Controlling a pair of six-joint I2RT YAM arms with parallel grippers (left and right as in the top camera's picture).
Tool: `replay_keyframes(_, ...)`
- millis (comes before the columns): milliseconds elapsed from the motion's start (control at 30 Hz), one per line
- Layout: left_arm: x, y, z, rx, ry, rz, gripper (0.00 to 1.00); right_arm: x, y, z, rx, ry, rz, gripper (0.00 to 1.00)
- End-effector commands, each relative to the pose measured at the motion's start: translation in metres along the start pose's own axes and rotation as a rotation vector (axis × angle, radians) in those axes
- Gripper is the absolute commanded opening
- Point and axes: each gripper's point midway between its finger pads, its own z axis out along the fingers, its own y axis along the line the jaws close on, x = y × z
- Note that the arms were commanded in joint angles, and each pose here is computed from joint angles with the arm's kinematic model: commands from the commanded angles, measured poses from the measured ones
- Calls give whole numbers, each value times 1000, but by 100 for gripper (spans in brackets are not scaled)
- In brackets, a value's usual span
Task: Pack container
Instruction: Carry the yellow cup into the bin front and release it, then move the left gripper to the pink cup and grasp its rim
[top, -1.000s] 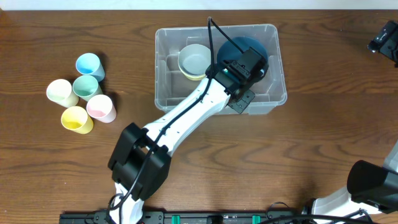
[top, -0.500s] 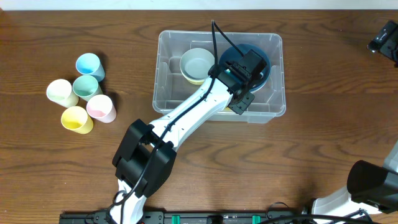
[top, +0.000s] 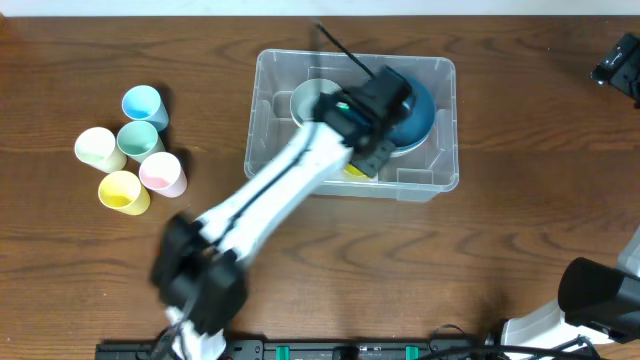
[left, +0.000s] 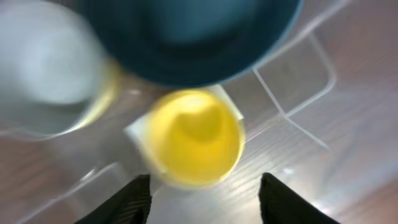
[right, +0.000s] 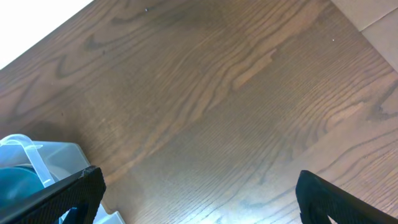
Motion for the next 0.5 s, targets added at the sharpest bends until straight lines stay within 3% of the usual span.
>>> replay_keyframes(0,-12,40,-79,-74,-163,-76,60,0,-3,2,9,3,17,99)
replay_keyframes(200,34,126,-133,-227,-156,-338,61,0,-3,2,9,3,17,99)
replay_keyframes(467,124,213,-122,-326,61,-741,61,0,-2,2,9,3,16,99)
